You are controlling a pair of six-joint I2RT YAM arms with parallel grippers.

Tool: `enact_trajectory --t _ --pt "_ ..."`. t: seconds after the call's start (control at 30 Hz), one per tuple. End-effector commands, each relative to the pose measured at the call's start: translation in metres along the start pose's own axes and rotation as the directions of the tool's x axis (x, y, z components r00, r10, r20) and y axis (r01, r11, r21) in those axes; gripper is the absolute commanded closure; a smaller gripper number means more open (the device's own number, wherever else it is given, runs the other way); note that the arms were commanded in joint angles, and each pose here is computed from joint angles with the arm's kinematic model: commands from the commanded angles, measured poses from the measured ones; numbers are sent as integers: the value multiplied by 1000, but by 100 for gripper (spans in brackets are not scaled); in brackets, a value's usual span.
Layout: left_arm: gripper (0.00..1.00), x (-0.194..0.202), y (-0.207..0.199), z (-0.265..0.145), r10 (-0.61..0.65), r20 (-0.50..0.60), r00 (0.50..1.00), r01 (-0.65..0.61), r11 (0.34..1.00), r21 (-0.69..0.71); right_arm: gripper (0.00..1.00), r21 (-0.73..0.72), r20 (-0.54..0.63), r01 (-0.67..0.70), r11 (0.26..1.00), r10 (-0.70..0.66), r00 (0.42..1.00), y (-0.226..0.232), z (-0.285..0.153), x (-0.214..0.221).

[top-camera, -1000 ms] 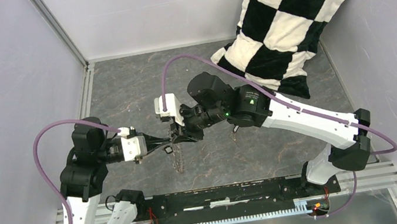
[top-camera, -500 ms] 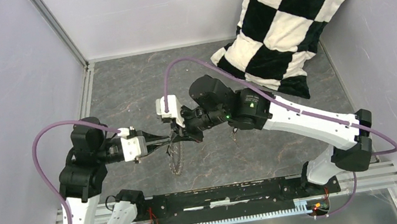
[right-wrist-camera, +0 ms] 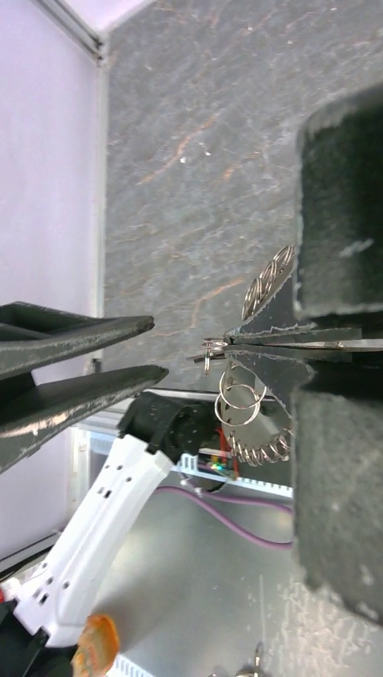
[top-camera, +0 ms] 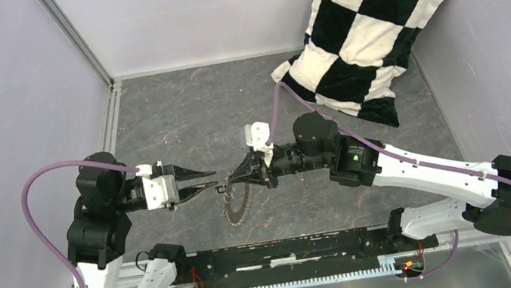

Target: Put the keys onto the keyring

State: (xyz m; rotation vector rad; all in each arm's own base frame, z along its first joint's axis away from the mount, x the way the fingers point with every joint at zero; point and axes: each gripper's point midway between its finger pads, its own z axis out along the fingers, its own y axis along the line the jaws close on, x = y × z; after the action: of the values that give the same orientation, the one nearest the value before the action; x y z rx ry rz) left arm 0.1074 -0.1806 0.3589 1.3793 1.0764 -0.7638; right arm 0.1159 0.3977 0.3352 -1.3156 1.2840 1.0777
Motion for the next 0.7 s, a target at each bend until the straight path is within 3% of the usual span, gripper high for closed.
enact_trajectory --t 0.0,0.33,0.67 --pt "71 -17 4 3 -50 61 997 49 999 7 100 -1 267 62 998 -60 962 4 -9 -60" --pt "73 -30 4 3 -86 90 992 84 996 24 100 -3 437 40 999 -34 899 10 -17 -69" --pt "77 -25 -2 5 -137 92 986 131 989 66 100 -13 479 51 999 -39 877 12 -16 -75"
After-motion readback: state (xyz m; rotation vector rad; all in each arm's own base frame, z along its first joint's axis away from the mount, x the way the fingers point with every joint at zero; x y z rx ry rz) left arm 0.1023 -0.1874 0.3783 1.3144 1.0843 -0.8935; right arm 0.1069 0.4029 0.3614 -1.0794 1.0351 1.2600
